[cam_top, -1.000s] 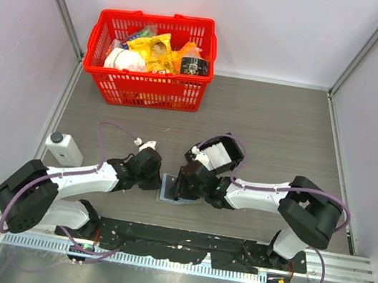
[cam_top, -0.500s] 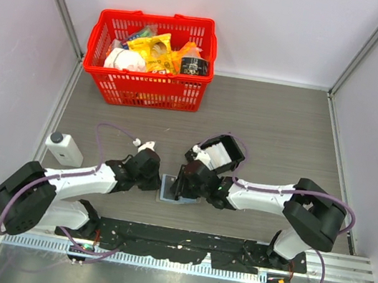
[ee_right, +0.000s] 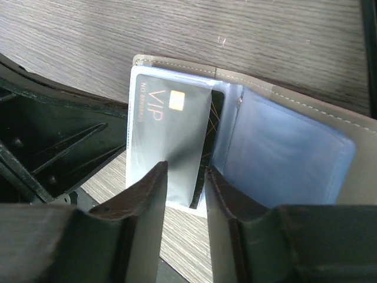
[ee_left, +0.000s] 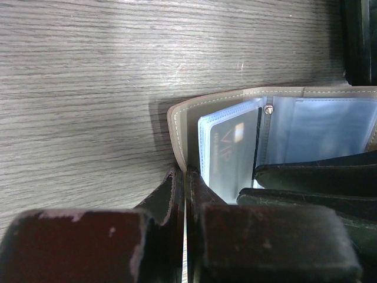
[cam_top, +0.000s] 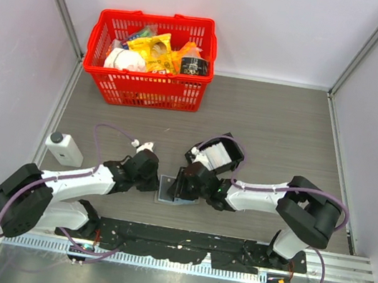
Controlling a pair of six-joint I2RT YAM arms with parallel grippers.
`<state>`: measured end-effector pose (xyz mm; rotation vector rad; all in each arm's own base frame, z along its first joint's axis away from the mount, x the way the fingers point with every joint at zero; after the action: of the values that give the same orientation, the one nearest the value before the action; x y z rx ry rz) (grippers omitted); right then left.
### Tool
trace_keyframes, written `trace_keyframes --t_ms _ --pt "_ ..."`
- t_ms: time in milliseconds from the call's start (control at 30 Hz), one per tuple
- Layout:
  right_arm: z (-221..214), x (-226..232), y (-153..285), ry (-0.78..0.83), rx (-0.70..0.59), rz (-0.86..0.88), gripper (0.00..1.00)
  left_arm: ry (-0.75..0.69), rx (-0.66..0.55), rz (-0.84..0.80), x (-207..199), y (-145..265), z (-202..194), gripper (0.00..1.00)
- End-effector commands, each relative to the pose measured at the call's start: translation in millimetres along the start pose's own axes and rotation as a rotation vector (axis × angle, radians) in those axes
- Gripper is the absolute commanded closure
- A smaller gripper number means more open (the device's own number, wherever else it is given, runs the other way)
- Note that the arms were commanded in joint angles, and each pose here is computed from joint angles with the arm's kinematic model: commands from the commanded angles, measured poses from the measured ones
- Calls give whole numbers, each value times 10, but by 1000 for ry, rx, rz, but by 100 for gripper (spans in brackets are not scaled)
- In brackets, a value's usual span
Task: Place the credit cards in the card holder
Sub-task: Insert the credit card into the card holder.
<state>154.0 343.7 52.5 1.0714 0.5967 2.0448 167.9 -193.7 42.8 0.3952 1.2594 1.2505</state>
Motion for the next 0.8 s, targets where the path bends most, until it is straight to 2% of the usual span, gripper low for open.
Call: trace_keyframes --t_ms 0,67,233,367,567,600,700,733,767 --pt "101 200 26 -3 -43 106 66 -45 74 170 457 19 -211 100" --pt "97 194 40 -5 -50 112 69 -44 74 172 459 14 -211 100" --pt "133 181 106 -13 -78 126 69 -49 69 185 466 18 -195 100" --pt "257 156 277 29 -124 82 64 -60 67 189 444 43 -169 100" --pt "742 214 808 129 -271 36 59 -110 79 134 318 72 -137 100" --pt "748 138 908 164 -260 0 52 -117 86 129 296 73 -135 100" --pt "1142 -114 1176 157 -323 -96 45 -141 104 110 233 84 -130 100" --pt "1266 -327 1247 148 -327 -144 45 -149 107 102 201 96 -123 100" --pt "1354 -334 1307 146 -332 -129 45 -152 108 98 178 102 -109 100"
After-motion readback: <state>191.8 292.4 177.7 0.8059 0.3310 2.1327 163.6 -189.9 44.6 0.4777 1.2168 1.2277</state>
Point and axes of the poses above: each gripper's point midway between its finger pads, its own y axis back along the fingers, its own x axis along the line the jaws close on, z = x × y, the point moved 3 cm from there along y, back along the fingers, and after that the axes turned 10 degrees about y, right-handed, at the moved point
